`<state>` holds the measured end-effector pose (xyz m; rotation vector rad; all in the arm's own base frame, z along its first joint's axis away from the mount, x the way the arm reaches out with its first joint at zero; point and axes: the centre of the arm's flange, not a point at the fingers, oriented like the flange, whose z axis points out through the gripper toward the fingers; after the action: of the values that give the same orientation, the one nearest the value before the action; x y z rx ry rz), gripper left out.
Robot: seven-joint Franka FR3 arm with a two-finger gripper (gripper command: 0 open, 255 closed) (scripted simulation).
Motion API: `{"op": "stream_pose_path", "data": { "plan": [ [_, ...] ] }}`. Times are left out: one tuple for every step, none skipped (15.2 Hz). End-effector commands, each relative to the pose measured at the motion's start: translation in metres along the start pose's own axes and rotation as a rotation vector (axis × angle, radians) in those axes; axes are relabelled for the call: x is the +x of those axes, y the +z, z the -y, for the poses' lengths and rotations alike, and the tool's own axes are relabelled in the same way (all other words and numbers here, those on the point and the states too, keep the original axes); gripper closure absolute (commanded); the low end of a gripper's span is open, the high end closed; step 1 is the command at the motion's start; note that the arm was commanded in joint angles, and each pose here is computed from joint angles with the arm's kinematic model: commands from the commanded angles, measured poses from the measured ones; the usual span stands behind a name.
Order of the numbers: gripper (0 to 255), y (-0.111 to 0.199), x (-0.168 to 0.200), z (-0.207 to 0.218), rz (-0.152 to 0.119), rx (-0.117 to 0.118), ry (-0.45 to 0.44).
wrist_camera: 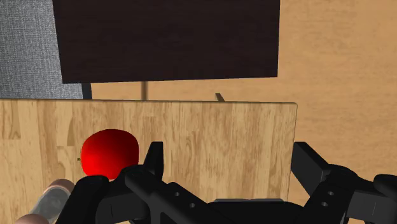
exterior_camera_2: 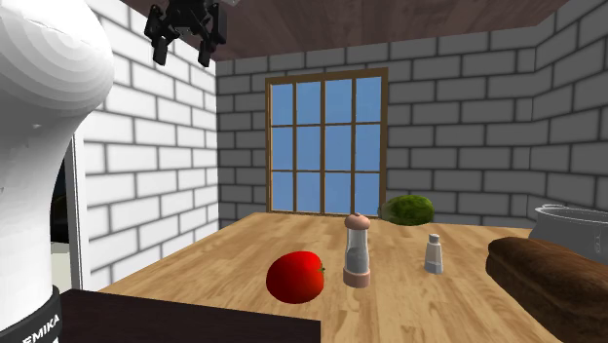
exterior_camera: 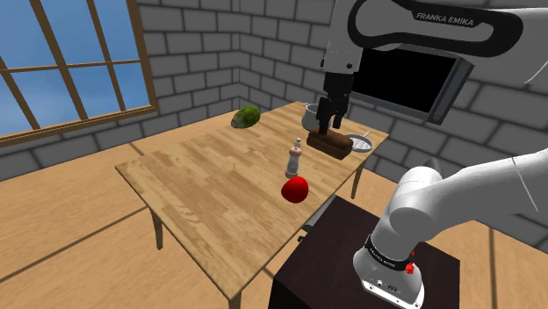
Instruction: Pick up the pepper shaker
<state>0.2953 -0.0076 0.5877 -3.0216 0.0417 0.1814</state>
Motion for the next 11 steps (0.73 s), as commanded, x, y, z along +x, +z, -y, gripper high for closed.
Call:
{"op": "stream_pose_path", "data": {
  "plan": [
    [0,0.0,0.0,0.0,0.0,0.0,0.0],
    [0,0.006,0.006,-0.01,-0.005,0.001,-0.004],
    [0,0.013,0.011,-0.019,-0.009,0.002,-0.008],
    [0,0.019,0.017,-0.029,-0.014,0.003,-0.012],
    [0,0.026,0.023,-0.039,-0.018,0.004,-0.015],
    [0,0.032,0.029,-0.048,-0.023,0.005,-0.019],
    [0,0.039,0.035,-0.058,-0.027,0.006,-0.023],
    [0,0.045,0.041,-0.068,-0.032,0.007,-0.027],
    [0,0.051,0.047,-0.077,-0.036,0.008,-0.031],
    [0,0.058,0.053,-0.087,-0.041,0.009,-0.035],
    [0,0.064,0.059,-0.096,-0.046,0.01,-0.039]
  ]
}}
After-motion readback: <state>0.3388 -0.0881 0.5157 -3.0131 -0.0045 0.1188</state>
